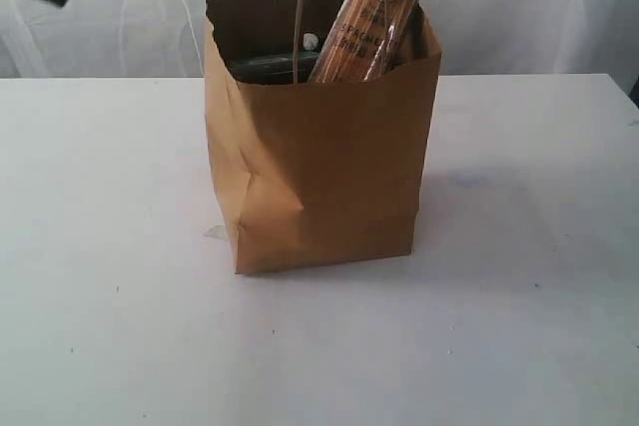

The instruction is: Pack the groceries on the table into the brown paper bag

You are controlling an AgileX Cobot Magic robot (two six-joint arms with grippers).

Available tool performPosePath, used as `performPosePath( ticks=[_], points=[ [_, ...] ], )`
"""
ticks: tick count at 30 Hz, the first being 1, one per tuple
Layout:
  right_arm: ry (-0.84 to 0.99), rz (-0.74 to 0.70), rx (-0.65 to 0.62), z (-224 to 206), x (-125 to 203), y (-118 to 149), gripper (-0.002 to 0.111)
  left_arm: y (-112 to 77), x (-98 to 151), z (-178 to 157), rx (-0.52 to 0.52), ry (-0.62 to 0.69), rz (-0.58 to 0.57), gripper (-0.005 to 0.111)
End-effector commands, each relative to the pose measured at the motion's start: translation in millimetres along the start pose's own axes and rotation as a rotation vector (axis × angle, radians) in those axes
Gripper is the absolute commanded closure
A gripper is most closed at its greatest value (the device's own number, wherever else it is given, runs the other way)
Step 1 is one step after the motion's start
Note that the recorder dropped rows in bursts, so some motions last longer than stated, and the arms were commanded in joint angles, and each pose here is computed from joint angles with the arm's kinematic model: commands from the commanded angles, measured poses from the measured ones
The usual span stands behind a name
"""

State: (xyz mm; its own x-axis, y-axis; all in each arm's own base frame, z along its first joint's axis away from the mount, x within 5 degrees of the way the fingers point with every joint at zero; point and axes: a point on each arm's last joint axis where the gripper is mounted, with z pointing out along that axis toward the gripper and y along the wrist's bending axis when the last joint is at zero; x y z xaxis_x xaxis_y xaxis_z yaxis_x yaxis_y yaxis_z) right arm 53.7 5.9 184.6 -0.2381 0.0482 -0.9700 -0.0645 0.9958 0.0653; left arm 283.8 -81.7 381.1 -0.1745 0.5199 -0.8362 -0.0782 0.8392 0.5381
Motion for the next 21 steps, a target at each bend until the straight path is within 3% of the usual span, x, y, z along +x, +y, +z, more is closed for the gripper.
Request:
performPosePath(
  ticks=[1,4,7,8,9,17,21],
  points=[
    [-0.009,-0.006,-0.002,0,0,0,0.108,10.2,90,14,-0.021,0.283,-0.215,0.107],
    [-0.009,-0.006,-0.002,0,0,0,0.108,13.2,145,9,-0.059,0.430,-0.285,0.107],
    [-0.009,-0.006,-0.002,0,0,0,0.108,20.3,184,-9,-0.149,0.511,-0.492,0.107],
    [-0.009,-0.006,-0.002,0,0,0,0.108,26.1,185,-21,-0.187,0.469,-0.590,0.107],
    [-0.009,-0.006,-0.002,0,0,0,0.108,29.8,181,-27,-0.196,0.433,-0.614,0.107],
    [-0.009,-0.006,-0.002,0,0,0,0.108,69.6,129,-95,-0.179,0.064,-0.547,0.107],
    [-0.009,-0.006,-0.002,0,0,0,0.108,87.5,112,-144,-0.199,-0.130,-0.593,0.107]
  ],
)
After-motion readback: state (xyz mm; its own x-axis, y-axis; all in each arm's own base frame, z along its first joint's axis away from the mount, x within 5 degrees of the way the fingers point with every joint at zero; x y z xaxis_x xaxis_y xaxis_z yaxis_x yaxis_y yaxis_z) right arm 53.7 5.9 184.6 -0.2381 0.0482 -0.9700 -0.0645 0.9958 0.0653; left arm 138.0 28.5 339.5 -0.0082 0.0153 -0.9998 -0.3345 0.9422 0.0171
